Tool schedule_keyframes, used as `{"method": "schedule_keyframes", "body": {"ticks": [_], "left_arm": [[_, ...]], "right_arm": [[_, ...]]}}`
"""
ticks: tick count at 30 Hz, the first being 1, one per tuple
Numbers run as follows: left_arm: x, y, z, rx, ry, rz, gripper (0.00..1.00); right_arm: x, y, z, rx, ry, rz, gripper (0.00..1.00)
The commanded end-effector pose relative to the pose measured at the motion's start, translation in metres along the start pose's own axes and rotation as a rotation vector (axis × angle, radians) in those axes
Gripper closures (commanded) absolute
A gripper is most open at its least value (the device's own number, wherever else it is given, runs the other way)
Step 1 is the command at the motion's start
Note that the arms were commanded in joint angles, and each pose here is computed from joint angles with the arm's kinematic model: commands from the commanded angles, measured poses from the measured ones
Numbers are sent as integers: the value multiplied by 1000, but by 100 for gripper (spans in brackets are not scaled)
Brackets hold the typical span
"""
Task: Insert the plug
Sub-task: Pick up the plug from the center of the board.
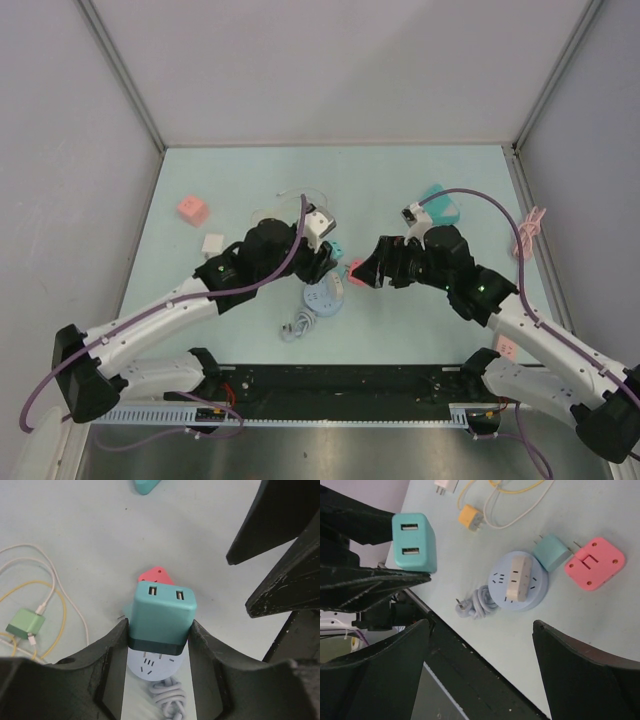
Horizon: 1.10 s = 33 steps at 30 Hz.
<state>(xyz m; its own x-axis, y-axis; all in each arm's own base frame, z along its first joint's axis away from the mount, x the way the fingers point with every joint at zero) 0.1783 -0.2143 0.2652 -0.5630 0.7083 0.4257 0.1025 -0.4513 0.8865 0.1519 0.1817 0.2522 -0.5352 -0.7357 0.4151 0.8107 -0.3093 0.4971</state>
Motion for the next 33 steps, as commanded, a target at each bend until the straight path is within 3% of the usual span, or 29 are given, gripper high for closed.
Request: {"method": "schedule_keyframes", "body": {"ticks": [1,12,19,28,31,32,33], "left_arm": [[0,15,-10,-73,-6,-133,71],[-8,21,-40,-138,-89,-161,69],[-8,23,-43,-139,-98,-174,69],[-12,21,-45,-142,-103,-163,67],[-13,19,-46,-138,-105,-155,65],[-14,18,-46,-128,-108,-149,62],[-14,18,-44,-122,-77,-140,58]], "right_arm": [[7,15,36,-35,113,-87,13],[1,16,47,-7,89,-108,15],[-5,17,48,5,88,-96,26],[-14,13,51,17,95,-51,52],[-15,12,52,25,94,-40,76],[-15,12,52,33,92,-40,90],[-15,11,52,35,87,-39,96]]}}
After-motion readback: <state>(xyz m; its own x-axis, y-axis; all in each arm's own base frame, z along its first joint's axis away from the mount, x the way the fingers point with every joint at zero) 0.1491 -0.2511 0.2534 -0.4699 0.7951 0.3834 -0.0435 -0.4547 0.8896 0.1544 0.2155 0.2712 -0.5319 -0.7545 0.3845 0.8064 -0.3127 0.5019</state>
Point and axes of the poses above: each gripper's point midway between its finger pads, its own x axis back along the fingers, its own z axis along the line the jaws close on, y = z × x, the point moved 9 cm from there along x, back along the fingers, and after that the axes turned 14 degrees about -x, right-handed, at the moved point
